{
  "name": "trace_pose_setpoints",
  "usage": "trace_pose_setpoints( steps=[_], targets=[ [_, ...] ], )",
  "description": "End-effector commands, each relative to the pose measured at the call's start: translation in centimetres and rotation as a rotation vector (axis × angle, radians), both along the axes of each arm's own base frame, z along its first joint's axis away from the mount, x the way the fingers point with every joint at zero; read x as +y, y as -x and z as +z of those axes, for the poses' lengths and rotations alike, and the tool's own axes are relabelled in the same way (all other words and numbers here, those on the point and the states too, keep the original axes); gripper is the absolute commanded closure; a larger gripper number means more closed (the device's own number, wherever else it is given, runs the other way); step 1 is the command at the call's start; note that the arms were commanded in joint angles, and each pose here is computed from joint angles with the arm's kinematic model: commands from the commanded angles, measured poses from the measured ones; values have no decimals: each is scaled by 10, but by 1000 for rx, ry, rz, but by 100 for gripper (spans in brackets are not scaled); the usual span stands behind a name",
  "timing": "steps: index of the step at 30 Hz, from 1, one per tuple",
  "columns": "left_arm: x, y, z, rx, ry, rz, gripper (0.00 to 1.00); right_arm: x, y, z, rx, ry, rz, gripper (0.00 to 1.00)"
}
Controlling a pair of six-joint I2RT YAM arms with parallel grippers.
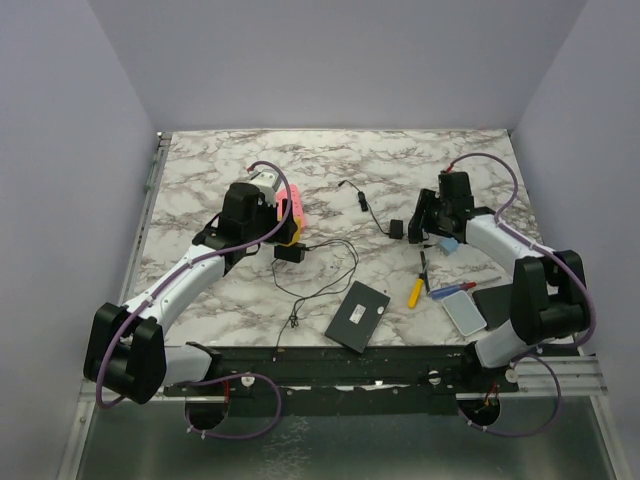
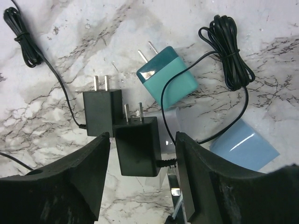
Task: Pull the plug off the socket
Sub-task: Place the plug at the center of the board, then remove the plug from the socket.
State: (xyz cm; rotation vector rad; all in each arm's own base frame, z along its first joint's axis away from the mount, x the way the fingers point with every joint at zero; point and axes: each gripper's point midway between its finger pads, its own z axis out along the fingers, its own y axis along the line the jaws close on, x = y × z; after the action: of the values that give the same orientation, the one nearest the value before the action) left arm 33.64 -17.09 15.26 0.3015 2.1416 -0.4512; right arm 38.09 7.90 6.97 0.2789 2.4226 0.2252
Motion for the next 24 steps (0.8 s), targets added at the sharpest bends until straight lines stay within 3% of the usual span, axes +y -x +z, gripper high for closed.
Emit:
trace_pose_setpoints(
  steps=[1,9,17,20,24],
  targets=[
    [-12,-6,20,-50,61,-26,100,4,-3,28,-77,-13,31,37],
    [-19,-4,25,-57,95,-50,100,38,4,89,-244,-140,214,36],
    [-13,-9,31,-62,126,-9,100,97,40,155,-413,-376,435,36],
    [-9,-16,39,-60,214,43,100,129,63,175,-489,-444,522,36],
    [-5,-33,68,-86,430,108,100,171,92,188,-557,-473,603,36]
  ],
)
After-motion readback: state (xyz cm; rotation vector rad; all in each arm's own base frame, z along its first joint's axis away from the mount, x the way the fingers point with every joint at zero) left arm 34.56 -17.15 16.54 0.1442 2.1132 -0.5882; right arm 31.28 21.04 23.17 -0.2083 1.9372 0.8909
